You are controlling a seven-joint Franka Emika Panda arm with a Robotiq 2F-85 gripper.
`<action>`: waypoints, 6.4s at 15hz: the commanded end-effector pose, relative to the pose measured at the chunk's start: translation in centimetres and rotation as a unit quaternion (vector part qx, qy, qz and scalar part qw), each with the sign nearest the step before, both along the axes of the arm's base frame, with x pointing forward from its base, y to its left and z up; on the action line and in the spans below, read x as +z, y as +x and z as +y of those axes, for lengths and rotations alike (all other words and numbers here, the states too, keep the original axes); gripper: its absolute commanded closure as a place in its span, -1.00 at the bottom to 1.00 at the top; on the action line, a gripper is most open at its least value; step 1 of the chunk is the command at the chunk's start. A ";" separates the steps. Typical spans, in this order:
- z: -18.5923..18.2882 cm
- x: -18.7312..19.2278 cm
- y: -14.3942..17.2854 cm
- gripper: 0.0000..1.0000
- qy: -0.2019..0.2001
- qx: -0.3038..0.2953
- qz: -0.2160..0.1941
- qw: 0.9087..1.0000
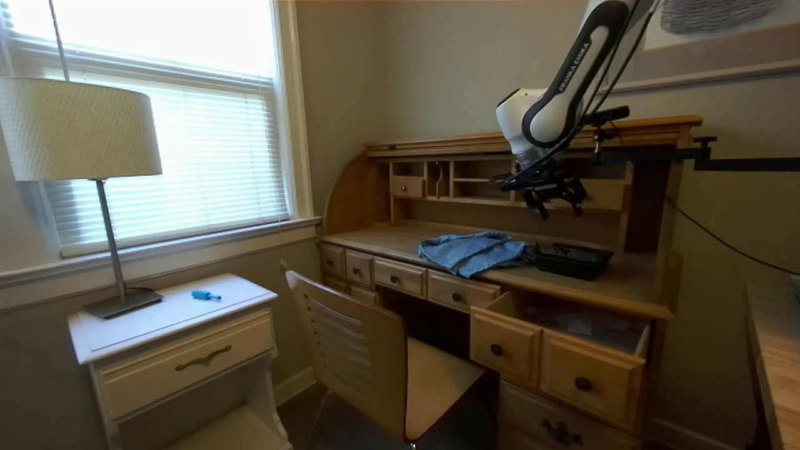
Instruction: Pick up the remote and put it in the open drawer
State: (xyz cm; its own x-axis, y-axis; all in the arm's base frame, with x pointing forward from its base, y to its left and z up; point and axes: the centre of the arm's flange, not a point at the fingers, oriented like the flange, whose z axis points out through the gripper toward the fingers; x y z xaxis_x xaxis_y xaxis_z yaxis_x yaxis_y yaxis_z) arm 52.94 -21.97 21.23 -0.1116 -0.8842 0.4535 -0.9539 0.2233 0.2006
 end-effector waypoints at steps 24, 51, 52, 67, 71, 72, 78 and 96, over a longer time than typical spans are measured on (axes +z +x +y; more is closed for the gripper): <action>-7.0 -9.2 3.8 -1.00 -0.078 -0.270 -0.154 0.947; -7.6 -10.6 3.6 0.42 -0.105 -0.295 -0.114 0.943; -7.3 -9.8 3.5 0.42 -0.100 -0.291 -0.109 0.945; -1.7 -1.4 3.9 0.42 -0.042 0.003 -0.045 0.998; -1.2 -1.0 3.2 0.42 -0.032 0.109 -0.032 0.993; -1.0 -0.8 3.1 0.42 -0.026 0.134 -0.027 0.990; -1.2 -1.7 3.7 0.42 -0.021 0.183 -0.018 0.983; 14.0 -2.6 -3.5 0.42 0.099 0.596 -0.041 0.796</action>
